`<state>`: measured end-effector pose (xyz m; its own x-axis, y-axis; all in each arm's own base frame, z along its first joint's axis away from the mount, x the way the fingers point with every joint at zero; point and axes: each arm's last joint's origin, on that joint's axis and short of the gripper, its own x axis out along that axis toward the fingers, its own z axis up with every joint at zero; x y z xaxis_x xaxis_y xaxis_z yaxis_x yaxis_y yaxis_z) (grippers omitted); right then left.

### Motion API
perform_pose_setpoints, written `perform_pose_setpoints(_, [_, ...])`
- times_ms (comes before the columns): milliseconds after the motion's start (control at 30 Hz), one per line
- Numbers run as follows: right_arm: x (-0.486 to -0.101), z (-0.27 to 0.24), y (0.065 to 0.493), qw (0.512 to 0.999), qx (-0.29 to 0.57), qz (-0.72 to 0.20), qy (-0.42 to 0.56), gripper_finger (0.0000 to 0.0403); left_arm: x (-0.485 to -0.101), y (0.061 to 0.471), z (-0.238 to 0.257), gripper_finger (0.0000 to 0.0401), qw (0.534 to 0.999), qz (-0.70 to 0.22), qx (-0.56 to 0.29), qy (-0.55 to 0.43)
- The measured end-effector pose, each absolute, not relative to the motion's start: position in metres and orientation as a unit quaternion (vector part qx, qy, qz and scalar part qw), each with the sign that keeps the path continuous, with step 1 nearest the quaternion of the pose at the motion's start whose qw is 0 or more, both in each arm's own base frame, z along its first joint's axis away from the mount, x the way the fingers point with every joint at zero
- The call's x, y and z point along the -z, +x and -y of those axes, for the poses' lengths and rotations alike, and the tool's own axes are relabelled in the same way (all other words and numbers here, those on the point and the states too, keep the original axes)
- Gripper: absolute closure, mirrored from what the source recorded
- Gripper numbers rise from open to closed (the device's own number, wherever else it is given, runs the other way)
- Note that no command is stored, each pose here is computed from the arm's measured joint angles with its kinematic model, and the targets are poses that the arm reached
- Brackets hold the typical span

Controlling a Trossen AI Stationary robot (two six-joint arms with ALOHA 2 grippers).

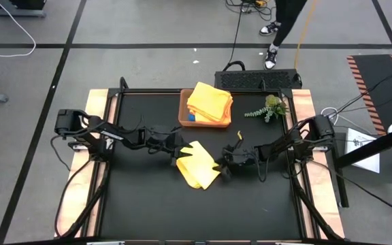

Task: Fold microfiber towels
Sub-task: Put the yellow microfiber towel into the orange bin

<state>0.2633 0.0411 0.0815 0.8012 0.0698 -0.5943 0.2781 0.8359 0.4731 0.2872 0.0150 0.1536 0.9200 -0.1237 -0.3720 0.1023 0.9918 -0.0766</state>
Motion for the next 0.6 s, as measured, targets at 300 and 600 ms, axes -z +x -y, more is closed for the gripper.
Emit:
perform_pose_setpoints(300, [-0.082,-0.046,0.262,0.911,-0.033,-0.33,0.244,0.039,-0.156,0.288,-0.014,0.0233,0.981,-0.181,0.07,-0.031])
perform_pose_setpoints(600, [-0.097,-0.047,0.258,0.915,-0.064,-0.334,0.219,0.04,-0.166,0.304,-0.011,0.0233,0.978,-0.179,0.103,-0.032])
